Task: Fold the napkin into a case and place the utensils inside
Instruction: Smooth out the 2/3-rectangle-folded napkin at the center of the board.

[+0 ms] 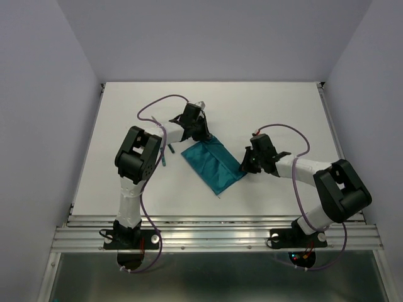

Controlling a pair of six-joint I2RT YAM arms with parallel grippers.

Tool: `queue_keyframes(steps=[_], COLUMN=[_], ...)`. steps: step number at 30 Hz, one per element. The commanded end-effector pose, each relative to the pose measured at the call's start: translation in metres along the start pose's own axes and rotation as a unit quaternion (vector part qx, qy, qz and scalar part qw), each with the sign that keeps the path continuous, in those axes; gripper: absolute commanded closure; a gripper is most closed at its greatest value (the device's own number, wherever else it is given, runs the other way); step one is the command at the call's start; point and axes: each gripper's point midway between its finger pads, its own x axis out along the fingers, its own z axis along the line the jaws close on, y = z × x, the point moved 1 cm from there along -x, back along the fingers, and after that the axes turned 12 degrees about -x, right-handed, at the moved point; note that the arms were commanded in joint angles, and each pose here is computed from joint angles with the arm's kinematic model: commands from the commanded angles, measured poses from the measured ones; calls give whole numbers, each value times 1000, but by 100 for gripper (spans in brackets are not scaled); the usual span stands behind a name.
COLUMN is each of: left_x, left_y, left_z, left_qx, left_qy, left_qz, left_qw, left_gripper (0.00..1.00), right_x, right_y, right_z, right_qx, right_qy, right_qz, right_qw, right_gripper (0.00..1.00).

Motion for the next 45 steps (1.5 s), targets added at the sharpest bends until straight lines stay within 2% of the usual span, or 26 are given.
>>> queue_keyframes(steps=[1,9,21,23,29,38,45], left_x=[14,33,39,35,19,-14,-19], left_y=[20,23,16,13,1,-23,-26], left_z=[29,6,-22,-27,-41,-81,-84], left_qx=[-5,3,35,42,66,95,96], left_qy=[-44,-18,-14,-15,-23,-11,-13], left_qz=[38,51,42,34,11,-32,-36], left_qw=[998,999,998,998,997,995,995], left_gripper=[100,100,100,98,76,71,70], right_x=[-11,-17,-25,-27,-35,-41,-48], right_y=[9,31,32,29,15,0,-21], right_z=[-9,-16,-8,-6,-1,7,10], right_qx=[2,28,46,46,47,45,38], right_qy=[24,22,9,6,3,-7,-1], right_qz=[-4,2,-7,-12,-30,-48,-75], right_qw=[1000,999,999,999,998,998,996], right_gripper=[93,93,94,94,93,93,93])
